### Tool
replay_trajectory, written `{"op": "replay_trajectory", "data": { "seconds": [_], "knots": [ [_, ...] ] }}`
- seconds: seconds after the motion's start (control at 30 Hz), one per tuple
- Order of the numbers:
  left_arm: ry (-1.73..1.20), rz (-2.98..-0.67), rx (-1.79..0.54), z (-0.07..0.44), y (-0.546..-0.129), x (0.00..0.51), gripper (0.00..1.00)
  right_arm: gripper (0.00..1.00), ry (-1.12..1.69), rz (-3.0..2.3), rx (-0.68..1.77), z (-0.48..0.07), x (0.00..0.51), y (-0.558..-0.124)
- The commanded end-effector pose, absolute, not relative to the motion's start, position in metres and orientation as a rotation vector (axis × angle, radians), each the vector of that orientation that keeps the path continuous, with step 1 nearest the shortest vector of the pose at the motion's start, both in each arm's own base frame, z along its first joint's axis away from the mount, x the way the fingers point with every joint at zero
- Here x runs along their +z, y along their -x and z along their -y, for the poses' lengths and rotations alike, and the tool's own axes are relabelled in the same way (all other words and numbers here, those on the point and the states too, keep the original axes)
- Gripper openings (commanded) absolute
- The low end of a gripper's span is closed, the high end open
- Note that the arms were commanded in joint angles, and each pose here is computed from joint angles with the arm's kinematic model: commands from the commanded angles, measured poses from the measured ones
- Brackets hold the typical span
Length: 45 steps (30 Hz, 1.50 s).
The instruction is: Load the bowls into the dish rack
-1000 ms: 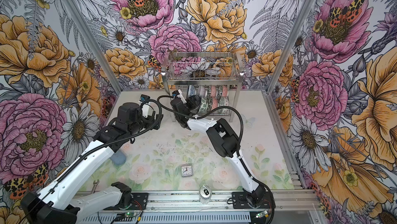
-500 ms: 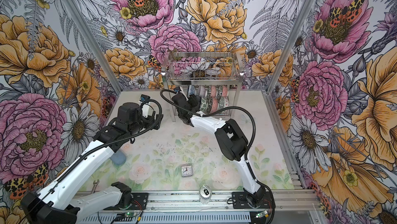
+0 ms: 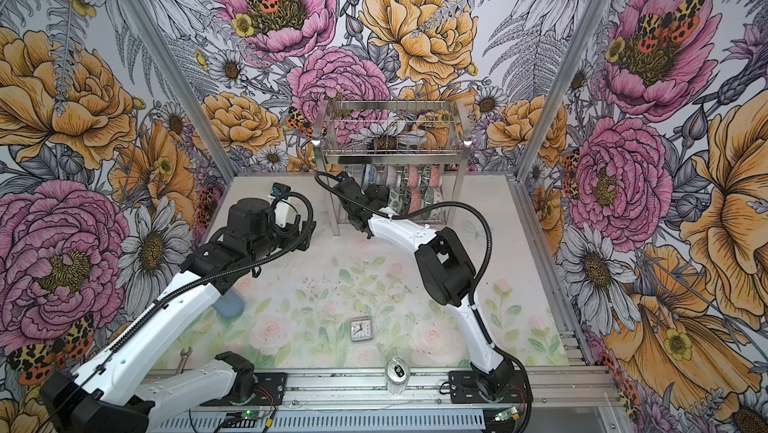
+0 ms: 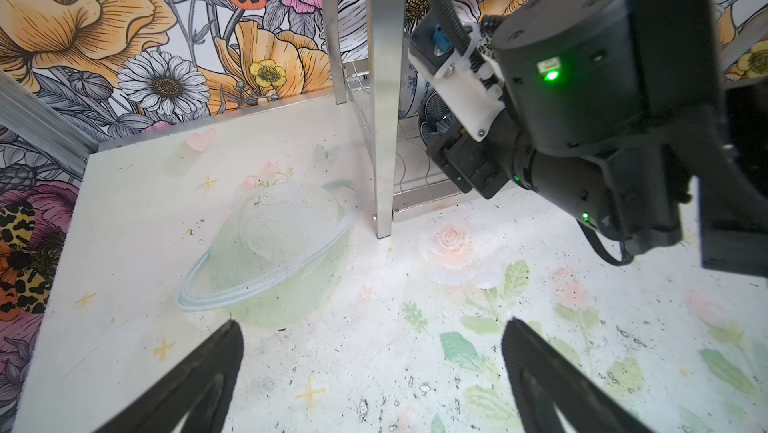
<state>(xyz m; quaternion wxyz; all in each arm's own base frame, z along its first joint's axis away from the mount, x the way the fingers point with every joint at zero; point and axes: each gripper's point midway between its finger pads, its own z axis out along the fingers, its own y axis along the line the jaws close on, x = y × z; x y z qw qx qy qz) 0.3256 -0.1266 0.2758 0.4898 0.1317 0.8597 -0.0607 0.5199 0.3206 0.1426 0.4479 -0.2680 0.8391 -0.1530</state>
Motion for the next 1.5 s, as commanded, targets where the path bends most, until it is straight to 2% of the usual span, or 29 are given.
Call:
{"op": "replay_trajectory", "data": {
  "seconds": [0.0,0.3,0.7,0.8,0.93,1.07,1.47],
  "knots": [
    [-0.325,-2.075,-0.170,0.127,-0.326,0.279,0.99,0.78,0.692,-2.103,-0.378,-0.325,0.130,-0.525],
    [-0.325,-2.078,-0.170,0.127,-0.326,0.278,0.99,0.74,0.681,-2.125,-0.391,-0.329,0.109,-0.538],
    [-0.322,-2.084,-0.166,0.127,-0.328,0.276,0.98,0.54,0.630,-2.133,-0.498,-0.317,0.084,-0.553],
    [-0.321,-2.085,-0.167,0.127,-0.328,0.276,0.99,0.44,0.630,-2.126,-0.518,-0.316,0.084,-0.556],
    [-0.321,-2.086,-0.166,0.127,-0.328,0.275,0.99,0.20,0.644,-2.115,-0.536,-0.317,0.084,-0.558],
    [-0.320,-2.086,-0.165,0.126,-0.328,0.275,0.99,0.02,0.663,-2.109,-0.532,-0.319,0.087,-0.558],
    [-0.318,-2.081,-0.168,0.126,-0.327,0.277,0.99,0.00,0.831,-2.059,-0.483,-0.339,0.101,-0.546]
  ]
}}
